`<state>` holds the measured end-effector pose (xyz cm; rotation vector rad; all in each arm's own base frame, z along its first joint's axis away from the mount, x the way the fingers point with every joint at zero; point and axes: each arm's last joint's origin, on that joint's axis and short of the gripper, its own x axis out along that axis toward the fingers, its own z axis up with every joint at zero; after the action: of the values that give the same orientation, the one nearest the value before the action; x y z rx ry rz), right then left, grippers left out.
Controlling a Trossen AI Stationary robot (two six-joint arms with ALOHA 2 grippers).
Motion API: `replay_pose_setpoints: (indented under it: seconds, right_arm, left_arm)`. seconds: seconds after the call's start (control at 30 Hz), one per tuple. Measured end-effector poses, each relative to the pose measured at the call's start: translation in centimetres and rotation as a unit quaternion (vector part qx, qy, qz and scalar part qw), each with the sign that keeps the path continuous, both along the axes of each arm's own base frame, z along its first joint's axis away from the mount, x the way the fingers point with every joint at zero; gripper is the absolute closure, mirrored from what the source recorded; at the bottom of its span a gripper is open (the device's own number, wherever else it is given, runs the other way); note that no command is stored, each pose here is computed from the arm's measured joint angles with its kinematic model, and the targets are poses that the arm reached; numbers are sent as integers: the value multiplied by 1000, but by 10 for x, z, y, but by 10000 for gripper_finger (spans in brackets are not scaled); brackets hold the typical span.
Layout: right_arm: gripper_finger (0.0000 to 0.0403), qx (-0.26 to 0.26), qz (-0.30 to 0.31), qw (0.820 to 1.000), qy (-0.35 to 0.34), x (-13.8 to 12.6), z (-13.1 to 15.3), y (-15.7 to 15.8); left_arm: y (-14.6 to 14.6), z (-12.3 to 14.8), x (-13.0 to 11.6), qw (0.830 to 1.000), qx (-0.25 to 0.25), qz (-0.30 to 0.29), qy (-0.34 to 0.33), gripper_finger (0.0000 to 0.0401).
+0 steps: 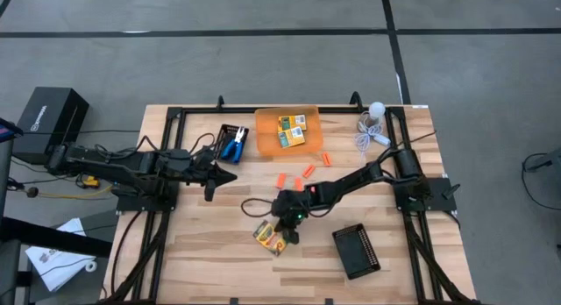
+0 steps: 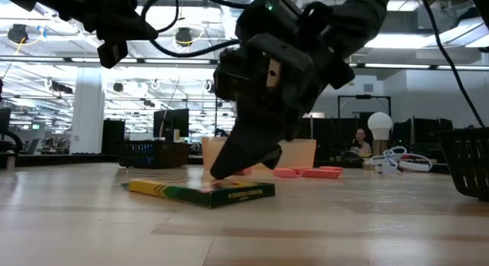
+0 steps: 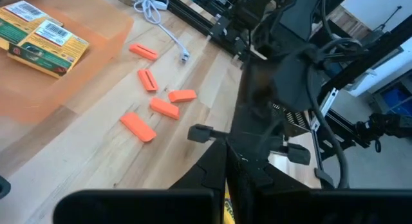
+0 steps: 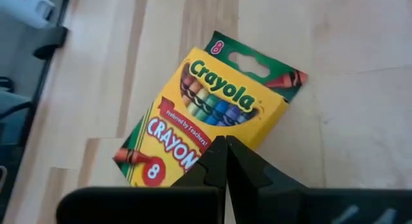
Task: Pick & Place School Supplies
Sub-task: Put the yellow crayon box into the orange bin
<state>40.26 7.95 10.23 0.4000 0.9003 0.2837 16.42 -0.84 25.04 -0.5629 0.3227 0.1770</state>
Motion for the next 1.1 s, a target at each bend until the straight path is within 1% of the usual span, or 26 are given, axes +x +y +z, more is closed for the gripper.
replay_pose_setpoints:
  seconds: [0.07,0.17,0.27,0.37,0.5,0.67,0.8,1.0,1.1]
  right_arm:
    - [403,28,2,1000,-5,3,-2,-3]
    - [403,42,-2,999,-13,5,-1,-8]
    - [403,39,0,999,12,4,-2,-11]
    - [403,42,19,999,29,1,-8,-10]
    - [403,36,17,998,39,-4,-17,-10]
    - [403,49,28,998,38,-1,-28,-19]
    - [403,39,25,998,32,1,-31,-34]
    - [403,26,34,999,27,1,-33,-59]
    - [403,19,36,999,24,1,-34,-67]
  left_arm:
    - [0,0,0,1000,0,0,0,400]
    - [0,0,0,1000,-2,1,0,400]
    - [0,0,0,1000,-2,1,0,400]
    - [0,0,0,1000,-2,1,0,400]
    - [0,0,0,1000,-4,1,0,400]
    - [0,-1,-1,1000,-12,-2,8,400]
    - [-1,-2,-1,1000,-20,-10,9,400]
    - [-1,-3,-1,1000,-23,-15,16,400]
    - [-1,-4,-2,999,-23,-15,22,400]
